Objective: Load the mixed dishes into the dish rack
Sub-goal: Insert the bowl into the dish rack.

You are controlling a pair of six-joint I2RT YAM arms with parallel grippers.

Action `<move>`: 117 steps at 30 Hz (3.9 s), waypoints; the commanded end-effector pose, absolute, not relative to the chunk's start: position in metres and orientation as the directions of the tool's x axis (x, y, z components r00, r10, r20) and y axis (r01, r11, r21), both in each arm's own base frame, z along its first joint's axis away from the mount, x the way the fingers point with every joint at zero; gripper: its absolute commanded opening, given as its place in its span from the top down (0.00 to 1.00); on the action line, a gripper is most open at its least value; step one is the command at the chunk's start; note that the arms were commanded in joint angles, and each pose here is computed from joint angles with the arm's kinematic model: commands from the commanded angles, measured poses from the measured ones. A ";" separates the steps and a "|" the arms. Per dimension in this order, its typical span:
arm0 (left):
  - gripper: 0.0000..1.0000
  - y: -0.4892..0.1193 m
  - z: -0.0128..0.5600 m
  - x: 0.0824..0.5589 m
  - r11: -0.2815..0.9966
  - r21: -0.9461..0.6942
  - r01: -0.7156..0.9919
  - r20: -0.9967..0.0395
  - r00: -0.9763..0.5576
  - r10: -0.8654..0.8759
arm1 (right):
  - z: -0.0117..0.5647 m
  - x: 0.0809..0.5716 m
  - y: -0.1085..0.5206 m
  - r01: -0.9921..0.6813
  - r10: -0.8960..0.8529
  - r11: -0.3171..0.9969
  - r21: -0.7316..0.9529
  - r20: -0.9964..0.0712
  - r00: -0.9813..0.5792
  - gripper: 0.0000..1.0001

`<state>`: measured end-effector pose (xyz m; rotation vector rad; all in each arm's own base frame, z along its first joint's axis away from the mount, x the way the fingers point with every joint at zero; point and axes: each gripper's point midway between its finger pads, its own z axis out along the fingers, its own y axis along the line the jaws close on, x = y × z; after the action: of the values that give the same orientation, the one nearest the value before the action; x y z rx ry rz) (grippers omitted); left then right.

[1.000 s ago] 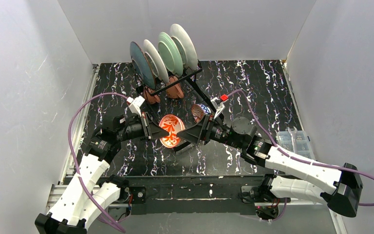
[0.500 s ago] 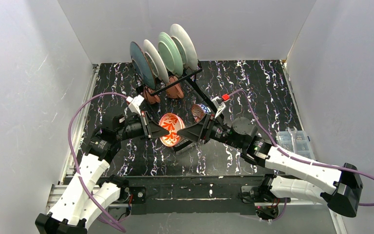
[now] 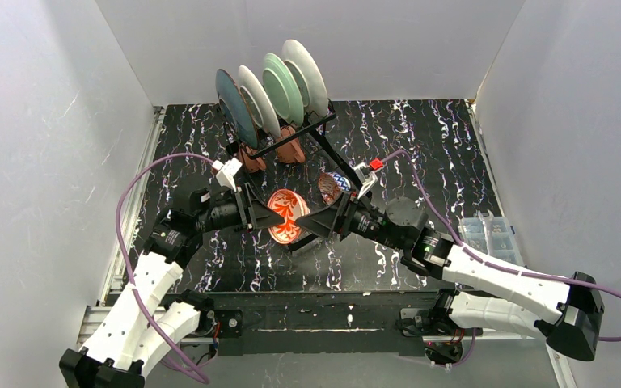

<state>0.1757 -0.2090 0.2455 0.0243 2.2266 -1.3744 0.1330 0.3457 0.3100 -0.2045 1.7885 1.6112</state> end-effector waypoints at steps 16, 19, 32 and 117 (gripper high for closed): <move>0.16 -0.173 0.252 0.173 0.698 -0.631 0.338 -0.591 -0.793 -0.150 | 0.334 0.179 0.333 -0.678 0.177 0.546 0.493 -0.858 -0.482 0.76; 0.09 -0.165 0.249 0.173 0.732 -0.591 0.338 -0.611 -0.781 -0.133 | 0.326 0.188 0.334 -0.681 0.085 0.601 0.419 -0.880 -0.466 0.77; 0.02 -0.150 0.222 0.162 0.781 -0.518 0.347 -0.616 -0.786 -0.059 | 0.306 0.222 0.326 -0.743 -0.220 0.650 0.161 -0.896 -0.387 0.78; 0.02 -0.173 0.179 0.140 0.660 -0.649 0.380 -0.545 -0.836 -0.054 | 0.156 0.311 0.342 -0.796 -0.506 0.577 0.185 -0.683 -0.526 0.87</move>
<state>0.1436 -0.1722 0.1819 0.2387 2.3347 -1.0675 0.3060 0.3329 0.1462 -1.0259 2.3036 0.6101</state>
